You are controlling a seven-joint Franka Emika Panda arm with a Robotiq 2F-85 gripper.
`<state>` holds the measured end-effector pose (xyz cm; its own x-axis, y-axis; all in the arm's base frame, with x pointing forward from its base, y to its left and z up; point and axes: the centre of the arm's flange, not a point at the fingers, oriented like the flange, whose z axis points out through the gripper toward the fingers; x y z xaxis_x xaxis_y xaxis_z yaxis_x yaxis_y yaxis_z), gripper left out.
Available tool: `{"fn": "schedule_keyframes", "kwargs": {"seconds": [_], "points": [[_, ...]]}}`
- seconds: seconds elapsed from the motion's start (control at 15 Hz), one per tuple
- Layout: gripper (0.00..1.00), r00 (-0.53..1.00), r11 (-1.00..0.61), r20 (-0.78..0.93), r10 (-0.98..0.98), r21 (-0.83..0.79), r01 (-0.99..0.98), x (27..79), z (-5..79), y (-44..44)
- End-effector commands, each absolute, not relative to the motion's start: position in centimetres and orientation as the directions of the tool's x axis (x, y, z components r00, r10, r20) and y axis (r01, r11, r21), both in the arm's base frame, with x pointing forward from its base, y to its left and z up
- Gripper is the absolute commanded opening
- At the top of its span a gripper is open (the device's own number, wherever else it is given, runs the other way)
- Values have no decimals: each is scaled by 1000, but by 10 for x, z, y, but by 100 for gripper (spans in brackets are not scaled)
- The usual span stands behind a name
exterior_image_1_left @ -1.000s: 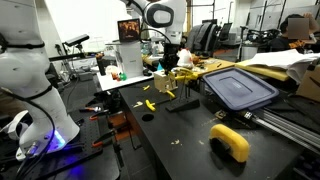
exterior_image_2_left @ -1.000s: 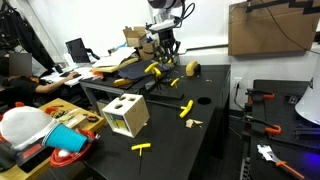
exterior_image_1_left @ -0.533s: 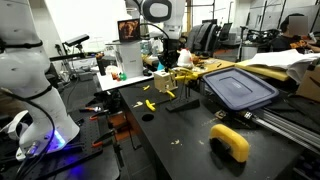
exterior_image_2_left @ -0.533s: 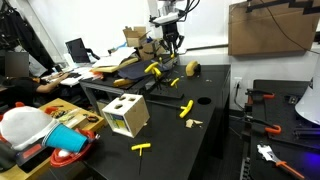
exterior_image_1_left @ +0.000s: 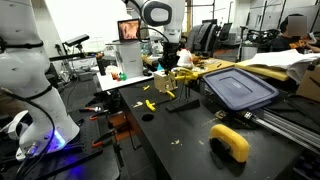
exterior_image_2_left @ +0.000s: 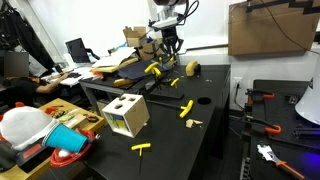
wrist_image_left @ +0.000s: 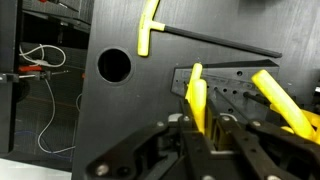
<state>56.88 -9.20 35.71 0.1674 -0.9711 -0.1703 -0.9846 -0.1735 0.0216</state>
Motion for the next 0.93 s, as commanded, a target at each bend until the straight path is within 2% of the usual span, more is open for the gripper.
{"fn": "schedule_keyframes", "kwargs": {"seconds": [0.0,0.47,0.87], "points": [[4,141,-145,-152,-978,11,-989,578,336,-78],[4,134,-137,-124,-983,16,-990,584,308,-61],[4,324,-324,-5,-946,17,-946,590,311,-29]]}}
